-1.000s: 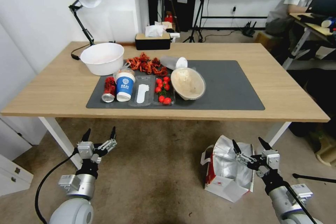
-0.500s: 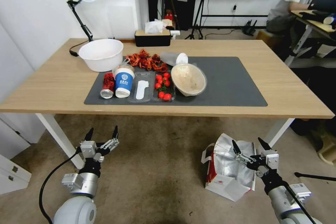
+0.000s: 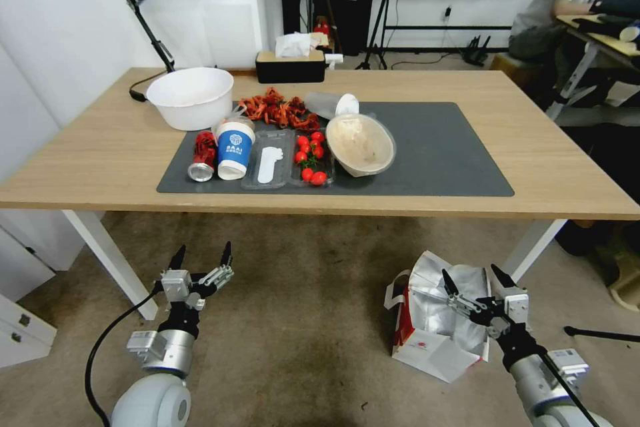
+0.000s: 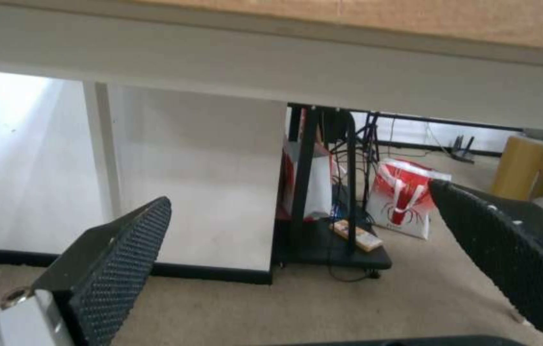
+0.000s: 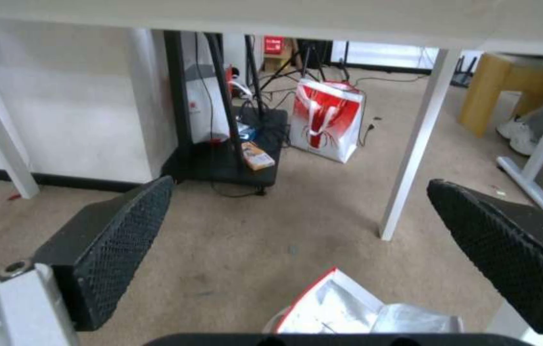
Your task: Pick up the food delivery bag from the floor and place it on the table.
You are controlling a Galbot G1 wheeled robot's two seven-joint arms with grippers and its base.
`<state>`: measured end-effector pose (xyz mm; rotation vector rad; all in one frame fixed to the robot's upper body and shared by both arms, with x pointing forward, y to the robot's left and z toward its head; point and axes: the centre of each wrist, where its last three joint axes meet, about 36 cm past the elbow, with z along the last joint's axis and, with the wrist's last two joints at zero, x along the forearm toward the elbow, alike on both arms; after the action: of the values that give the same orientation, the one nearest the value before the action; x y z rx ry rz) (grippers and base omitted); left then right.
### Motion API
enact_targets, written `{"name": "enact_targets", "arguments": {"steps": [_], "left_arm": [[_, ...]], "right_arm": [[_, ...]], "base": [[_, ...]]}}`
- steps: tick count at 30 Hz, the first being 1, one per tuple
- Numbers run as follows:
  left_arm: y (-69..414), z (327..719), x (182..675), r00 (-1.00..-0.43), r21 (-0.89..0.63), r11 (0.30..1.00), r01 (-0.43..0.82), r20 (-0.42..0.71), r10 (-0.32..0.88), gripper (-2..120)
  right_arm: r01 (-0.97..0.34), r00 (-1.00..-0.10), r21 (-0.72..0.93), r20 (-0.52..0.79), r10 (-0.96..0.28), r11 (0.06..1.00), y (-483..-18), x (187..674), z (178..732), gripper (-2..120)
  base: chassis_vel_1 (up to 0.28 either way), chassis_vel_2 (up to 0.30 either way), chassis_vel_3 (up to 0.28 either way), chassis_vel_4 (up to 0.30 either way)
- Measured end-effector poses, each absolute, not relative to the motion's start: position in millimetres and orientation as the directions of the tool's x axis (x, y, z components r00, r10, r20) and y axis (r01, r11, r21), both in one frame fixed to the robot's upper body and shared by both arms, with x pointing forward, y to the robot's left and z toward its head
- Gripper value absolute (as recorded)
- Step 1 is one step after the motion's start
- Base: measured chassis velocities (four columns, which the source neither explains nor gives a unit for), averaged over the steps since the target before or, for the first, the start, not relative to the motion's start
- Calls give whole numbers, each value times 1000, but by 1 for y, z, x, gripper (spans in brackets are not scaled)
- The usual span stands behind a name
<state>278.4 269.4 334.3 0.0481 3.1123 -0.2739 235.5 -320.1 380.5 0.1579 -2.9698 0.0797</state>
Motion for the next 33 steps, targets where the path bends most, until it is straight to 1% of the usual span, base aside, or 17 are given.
{"name": "enact_targets", "arguments": {"steps": [33], "left_arm": [[259, 331, 277, -998, -170, 984, 53, -51, 45, 100]], "right_arm": [[-109, -980, -40, 169, -100, 993, -318, 232, 380, 100]], "base": [[0, 0, 0, 0]]}}
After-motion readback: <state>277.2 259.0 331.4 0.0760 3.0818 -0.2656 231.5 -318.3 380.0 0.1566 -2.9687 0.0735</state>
